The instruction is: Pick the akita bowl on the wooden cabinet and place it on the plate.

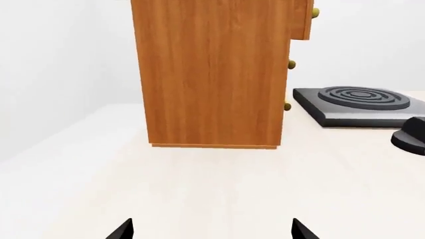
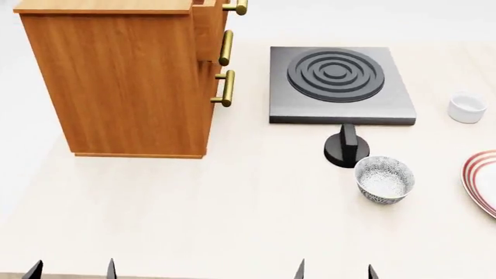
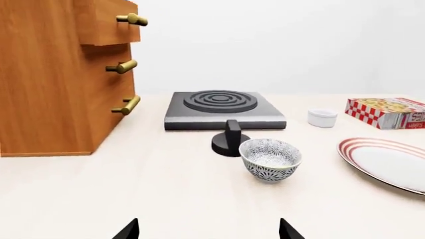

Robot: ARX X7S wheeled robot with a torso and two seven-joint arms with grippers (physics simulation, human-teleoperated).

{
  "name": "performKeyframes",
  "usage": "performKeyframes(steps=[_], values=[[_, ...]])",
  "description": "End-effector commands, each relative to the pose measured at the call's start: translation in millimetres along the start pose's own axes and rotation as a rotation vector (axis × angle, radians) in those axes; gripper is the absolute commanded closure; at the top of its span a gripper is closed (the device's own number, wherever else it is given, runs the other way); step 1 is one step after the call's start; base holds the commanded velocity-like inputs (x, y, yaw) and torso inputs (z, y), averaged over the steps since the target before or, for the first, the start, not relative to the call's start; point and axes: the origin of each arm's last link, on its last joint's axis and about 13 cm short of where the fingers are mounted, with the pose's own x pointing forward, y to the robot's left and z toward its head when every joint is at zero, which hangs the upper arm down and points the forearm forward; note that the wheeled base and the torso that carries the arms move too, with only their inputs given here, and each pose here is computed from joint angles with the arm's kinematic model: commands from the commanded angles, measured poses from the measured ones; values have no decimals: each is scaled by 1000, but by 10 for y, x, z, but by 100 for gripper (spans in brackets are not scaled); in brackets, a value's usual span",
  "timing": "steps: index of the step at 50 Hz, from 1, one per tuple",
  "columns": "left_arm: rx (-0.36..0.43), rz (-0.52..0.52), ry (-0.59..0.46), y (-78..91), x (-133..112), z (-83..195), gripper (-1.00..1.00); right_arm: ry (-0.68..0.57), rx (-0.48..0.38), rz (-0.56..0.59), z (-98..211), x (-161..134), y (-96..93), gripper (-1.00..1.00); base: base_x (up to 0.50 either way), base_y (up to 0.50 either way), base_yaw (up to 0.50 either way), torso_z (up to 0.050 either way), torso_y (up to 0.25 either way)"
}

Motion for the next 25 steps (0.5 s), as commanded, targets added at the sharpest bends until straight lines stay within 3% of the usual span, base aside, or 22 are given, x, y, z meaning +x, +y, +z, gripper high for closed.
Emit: performKeyframes(steps=[1, 4, 5, 9, 10, 11, 12, 14, 25], values=[[-77, 41, -40, 17, 32, 176, -100, -33, -4, -85, 267, 8, 0, -100, 0, 0, 0, 0, 0], [-78, 10, -63, 3, 19, 287, -100, -39, -11, -136, 369, 51, -9, -100, 0, 0, 0, 0, 0], [-6, -6, -114, -31, 23, 427, -100, -76, 8, -124, 550, 50, -18, -100, 0, 0, 0, 0, 0], [7, -40, -128, -56, 42, 551, -100, -75, 16, -114, 685, 67, -15, -100, 0, 0, 0, 0, 0], [-53, -175, -240, -217, 166, 1059, -100, -107, 72, -88, 948, -2, -40, -100, 0, 0, 0, 0, 0], [-56, -171, -449, -244, 253, 1658, -100, -209, 105, -37, 1120, -97, -23, -100, 0, 0, 0, 0, 0], [44, -205, -542, -260, 291, 2043, -100, -205, 95, -57, 1124, -97, -25, -100, 0, 0, 0, 0, 0], [71, -210, -375, -269, 337, 2101, -100, -214, 96, -64, 1137, -100, -28, -100, 0, 0, 0, 0, 0], [115, -224, -418, -316, 354, 2416, -100, -258, 100, -35, 1173, -149, -14, -100, 0, 0, 0, 0, 0]])
